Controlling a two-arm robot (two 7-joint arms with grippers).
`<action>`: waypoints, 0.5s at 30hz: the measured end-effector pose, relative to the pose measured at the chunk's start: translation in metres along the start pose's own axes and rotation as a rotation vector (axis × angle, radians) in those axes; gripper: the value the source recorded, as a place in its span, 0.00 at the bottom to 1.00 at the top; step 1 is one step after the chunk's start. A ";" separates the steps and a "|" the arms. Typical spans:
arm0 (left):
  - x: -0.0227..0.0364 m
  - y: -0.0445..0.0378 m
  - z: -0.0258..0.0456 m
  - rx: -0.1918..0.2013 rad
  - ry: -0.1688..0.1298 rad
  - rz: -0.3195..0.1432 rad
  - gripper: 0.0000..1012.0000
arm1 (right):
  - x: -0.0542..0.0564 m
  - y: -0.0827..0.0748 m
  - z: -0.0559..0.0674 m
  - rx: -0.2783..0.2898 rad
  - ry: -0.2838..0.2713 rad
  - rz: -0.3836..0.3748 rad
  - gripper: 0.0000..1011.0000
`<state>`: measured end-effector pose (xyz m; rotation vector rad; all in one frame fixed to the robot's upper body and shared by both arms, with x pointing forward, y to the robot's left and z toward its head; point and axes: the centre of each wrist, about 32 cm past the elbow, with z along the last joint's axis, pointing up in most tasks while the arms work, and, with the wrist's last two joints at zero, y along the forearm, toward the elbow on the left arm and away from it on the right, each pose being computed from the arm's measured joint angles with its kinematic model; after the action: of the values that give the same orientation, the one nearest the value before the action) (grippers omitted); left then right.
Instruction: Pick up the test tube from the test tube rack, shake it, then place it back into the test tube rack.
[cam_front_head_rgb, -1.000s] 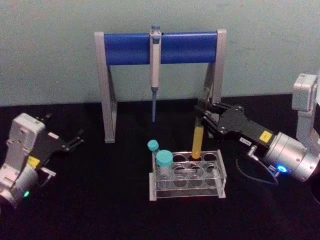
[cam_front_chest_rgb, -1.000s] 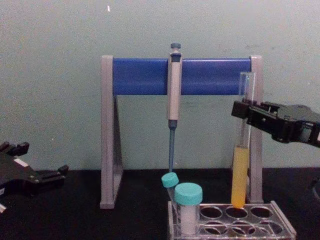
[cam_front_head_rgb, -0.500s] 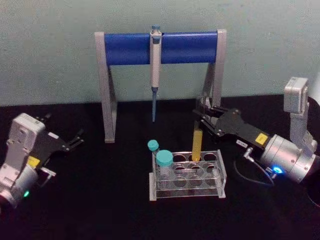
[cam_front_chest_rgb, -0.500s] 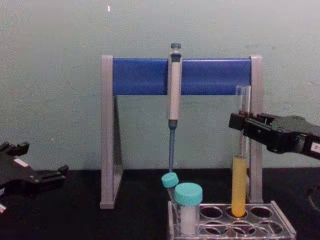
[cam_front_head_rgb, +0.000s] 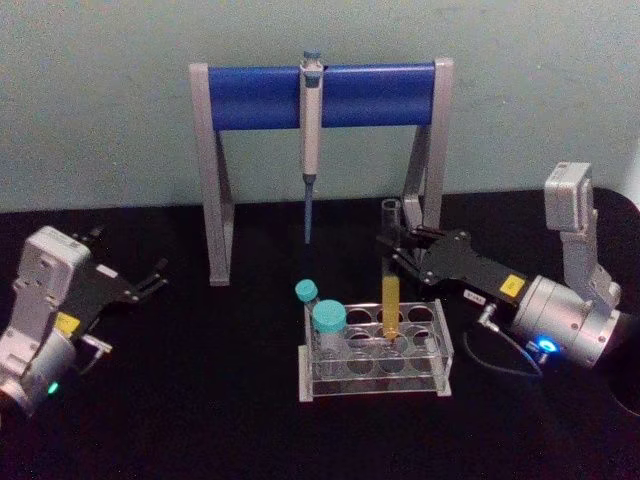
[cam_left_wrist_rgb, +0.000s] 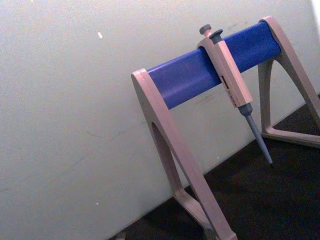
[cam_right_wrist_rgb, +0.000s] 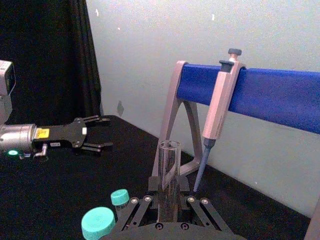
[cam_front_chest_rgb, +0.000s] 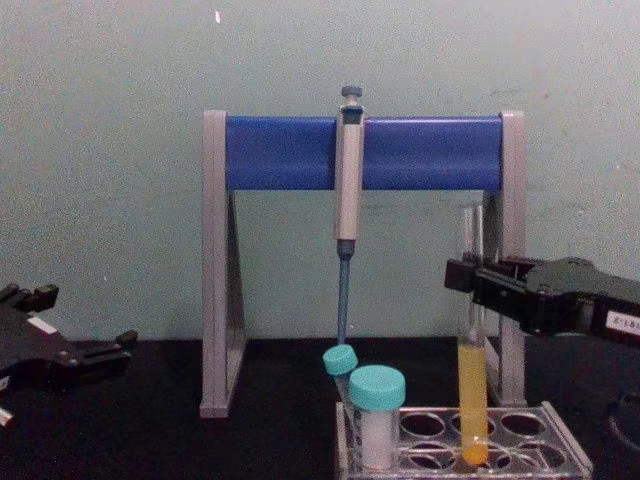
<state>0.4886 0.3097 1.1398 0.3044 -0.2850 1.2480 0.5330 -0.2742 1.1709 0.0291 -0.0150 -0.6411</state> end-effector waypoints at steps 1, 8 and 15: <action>0.0000 0.0000 0.0000 0.000 0.000 0.000 0.99 | 0.000 0.001 0.000 -0.005 0.001 0.001 0.23; 0.0000 0.0000 0.0000 0.000 0.000 0.000 0.99 | 0.002 0.003 -0.004 -0.018 0.007 0.003 0.23; 0.0000 0.0000 0.0000 0.000 0.000 0.000 0.99 | 0.003 0.004 -0.007 -0.030 0.015 0.002 0.23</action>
<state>0.4886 0.3097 1.1398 0.3045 -0.2850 1.2480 0.5377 -0.2728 1.1638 0.0054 0.0091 -0.6385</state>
